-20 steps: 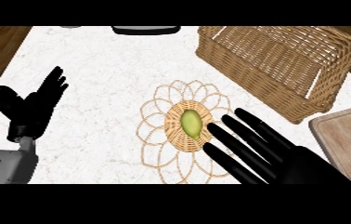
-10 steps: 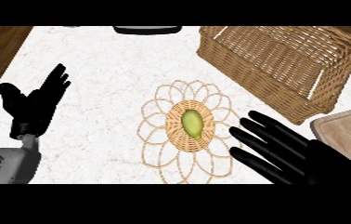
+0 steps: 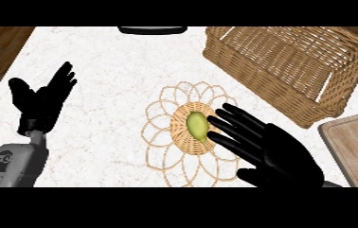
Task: Pick the lemon from the placemat and place it in the basket
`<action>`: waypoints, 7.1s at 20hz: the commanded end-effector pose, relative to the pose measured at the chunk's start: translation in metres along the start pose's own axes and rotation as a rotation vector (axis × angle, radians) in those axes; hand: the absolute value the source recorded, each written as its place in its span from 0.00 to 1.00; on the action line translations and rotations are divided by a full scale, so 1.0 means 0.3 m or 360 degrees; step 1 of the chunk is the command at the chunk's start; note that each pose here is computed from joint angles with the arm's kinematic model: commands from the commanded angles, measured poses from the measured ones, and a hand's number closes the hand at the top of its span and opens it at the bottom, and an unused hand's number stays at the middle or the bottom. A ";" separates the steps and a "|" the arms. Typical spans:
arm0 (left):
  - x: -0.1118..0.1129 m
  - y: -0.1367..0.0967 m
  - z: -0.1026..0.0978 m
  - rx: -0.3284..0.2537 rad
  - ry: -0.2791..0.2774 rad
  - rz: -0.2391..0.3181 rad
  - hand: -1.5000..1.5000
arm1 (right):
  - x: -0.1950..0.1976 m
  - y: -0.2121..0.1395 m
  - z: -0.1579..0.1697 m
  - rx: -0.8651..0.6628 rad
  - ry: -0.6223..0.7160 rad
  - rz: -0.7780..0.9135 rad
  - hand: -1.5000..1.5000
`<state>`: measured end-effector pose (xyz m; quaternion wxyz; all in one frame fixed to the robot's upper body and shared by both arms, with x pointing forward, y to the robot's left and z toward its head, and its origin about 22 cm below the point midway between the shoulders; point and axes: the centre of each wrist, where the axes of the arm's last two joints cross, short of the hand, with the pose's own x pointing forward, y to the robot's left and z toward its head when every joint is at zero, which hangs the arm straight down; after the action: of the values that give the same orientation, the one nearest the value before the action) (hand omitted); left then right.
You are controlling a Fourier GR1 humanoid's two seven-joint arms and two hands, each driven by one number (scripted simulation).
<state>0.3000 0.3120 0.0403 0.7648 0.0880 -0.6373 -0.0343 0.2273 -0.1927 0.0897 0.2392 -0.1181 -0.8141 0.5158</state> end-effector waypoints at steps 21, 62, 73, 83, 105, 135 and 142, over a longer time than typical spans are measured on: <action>-0.022 -0.006 0.042 0.0016 -0.0020 -0.0001 0.50 | -0.176 0.237 -0.167 0.0145 0.0106 0.0010 0.00; -0.016 -0.009 0.033 -0.0048 0.0004 0.0011 0.50 | -0.209 0.444 -0.178 0.0333 0.0335 0.0304 1.00; 0.019 -0.063 0.000 -0.0124 -0.0042 -0.0010 0.50 | -0.243 0.339 -0.190 -0.0051 0.1738 -0.0289 1.00; 0.043 -0.104 -0.040 -0.0170 -0.0028 -0.0040 0.50 | -0.052 0.110 -0.596 -0.0877 0.1600 -0.0271 1.00; -0.010 -0.031 -0.002 -0.0061 -0.0008 -0.0022 0.50 | 0.002 -0.281 -1.098 -0.1314 0.2045 0.0211 1.00; -0.011 -0.012 0.004 0.0029 0.0001 0.0013 0.50 | -0.538 -0.249 -0.609 -0.1678 0.2479 0.0463 0.00; 0.014 -0.017 0.039 -0.0005 0.0005 0.0000 0.50 | -0.577 -0.221 -0.560 -0.1578 0.2441 0.0429 0.00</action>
<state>0.2957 0.3082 0.0387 0.7652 0.0855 -0.6371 -0.0357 0.4639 -0.1546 0.1716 0.5735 -0.6184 -0.5347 -0.0527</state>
